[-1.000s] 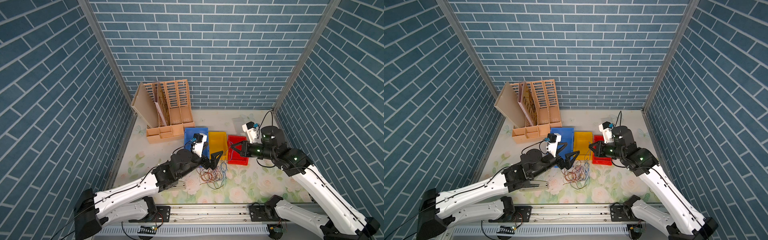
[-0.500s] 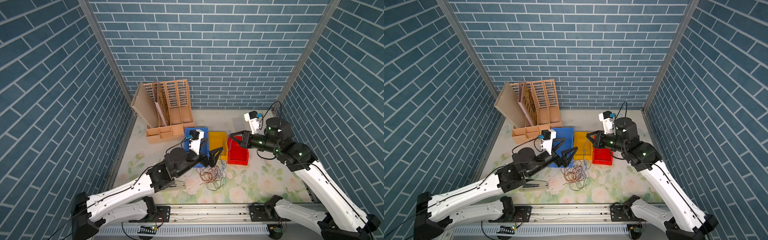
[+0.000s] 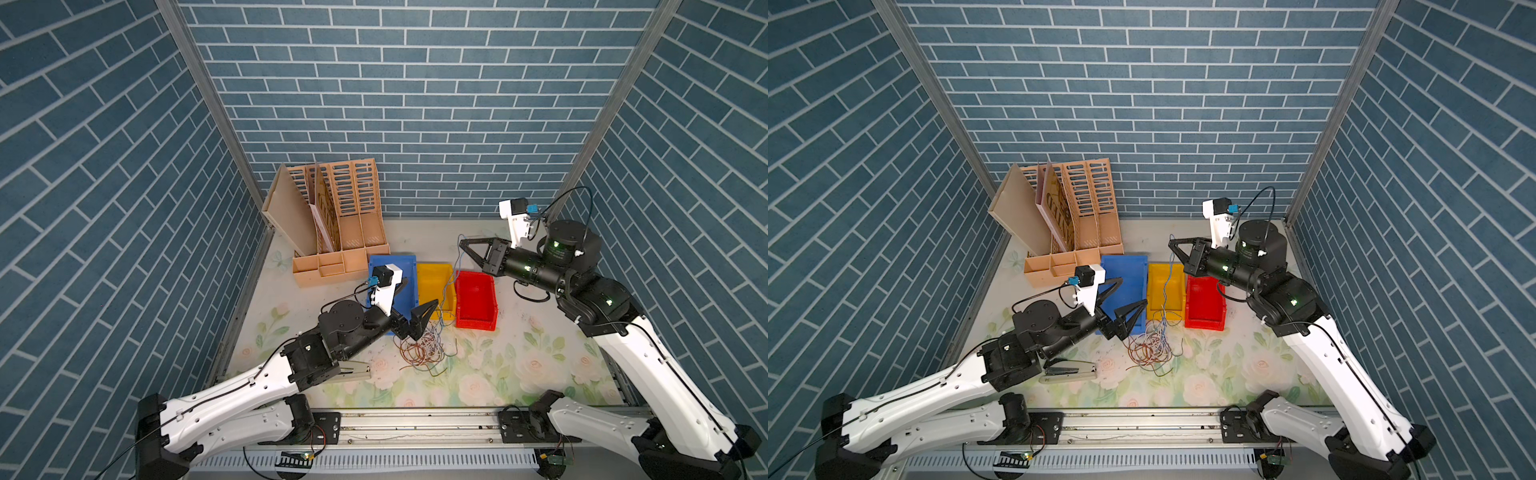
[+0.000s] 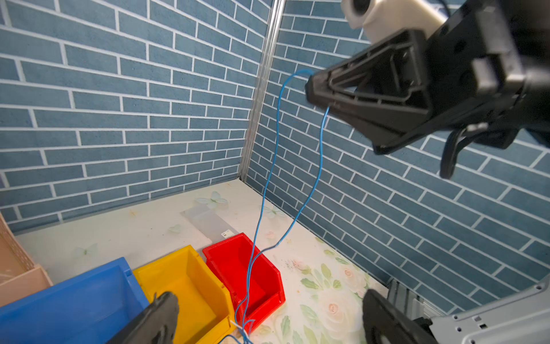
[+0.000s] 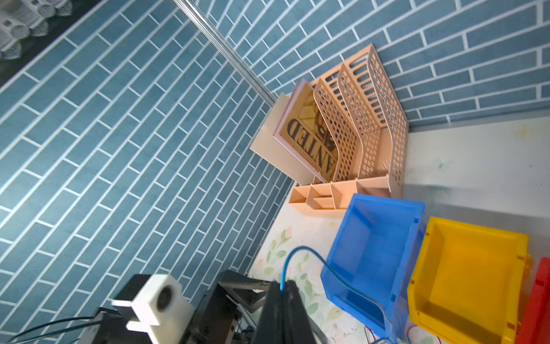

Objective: Untangle and sort cables by color
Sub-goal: Untie the cable.

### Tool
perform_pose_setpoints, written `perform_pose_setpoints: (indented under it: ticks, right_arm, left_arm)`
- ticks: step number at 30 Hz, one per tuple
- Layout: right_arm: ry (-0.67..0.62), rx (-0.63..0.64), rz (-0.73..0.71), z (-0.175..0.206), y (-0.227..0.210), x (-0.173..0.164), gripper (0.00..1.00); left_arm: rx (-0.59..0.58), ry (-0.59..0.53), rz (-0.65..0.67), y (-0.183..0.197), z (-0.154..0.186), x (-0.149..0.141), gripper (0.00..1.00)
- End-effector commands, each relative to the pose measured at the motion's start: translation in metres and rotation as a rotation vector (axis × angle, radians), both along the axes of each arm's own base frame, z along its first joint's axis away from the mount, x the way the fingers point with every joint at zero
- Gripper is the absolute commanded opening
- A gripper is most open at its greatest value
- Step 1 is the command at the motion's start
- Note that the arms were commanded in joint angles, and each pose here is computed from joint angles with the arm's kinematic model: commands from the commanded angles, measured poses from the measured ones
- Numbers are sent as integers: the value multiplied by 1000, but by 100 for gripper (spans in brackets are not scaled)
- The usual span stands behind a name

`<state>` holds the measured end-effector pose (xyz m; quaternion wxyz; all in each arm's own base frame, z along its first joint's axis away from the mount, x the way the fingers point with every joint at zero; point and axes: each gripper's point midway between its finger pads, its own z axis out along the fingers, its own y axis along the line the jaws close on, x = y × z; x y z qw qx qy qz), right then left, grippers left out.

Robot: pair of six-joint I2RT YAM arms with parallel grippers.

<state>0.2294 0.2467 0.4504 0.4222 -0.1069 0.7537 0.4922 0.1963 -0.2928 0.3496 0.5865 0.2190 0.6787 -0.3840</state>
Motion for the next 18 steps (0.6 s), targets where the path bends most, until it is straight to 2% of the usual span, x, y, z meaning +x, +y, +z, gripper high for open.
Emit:
perform_pose_setpoints:
  ticks: [1, 9, 14, 18]
  right_arm:
    - [-77, 82, -3, 44, -2, -6, 0]
    - [-153, 162, 36, 101, -7, -24, 0]
    - [-144, 206, 102, 109, -4, -39, 0]
    - [-149, 203, 136, 103, -4, -48, 0]
  left_arm:
    - [25, -73, 37, 6, 16, 3, 100]
    - [35, -93, 46, 4, 15, 6, 100]
    - [-4, -128, 56, -6, 33, 12, 100]
    - [-30, -134, -32, -32, 38, 7, 99]
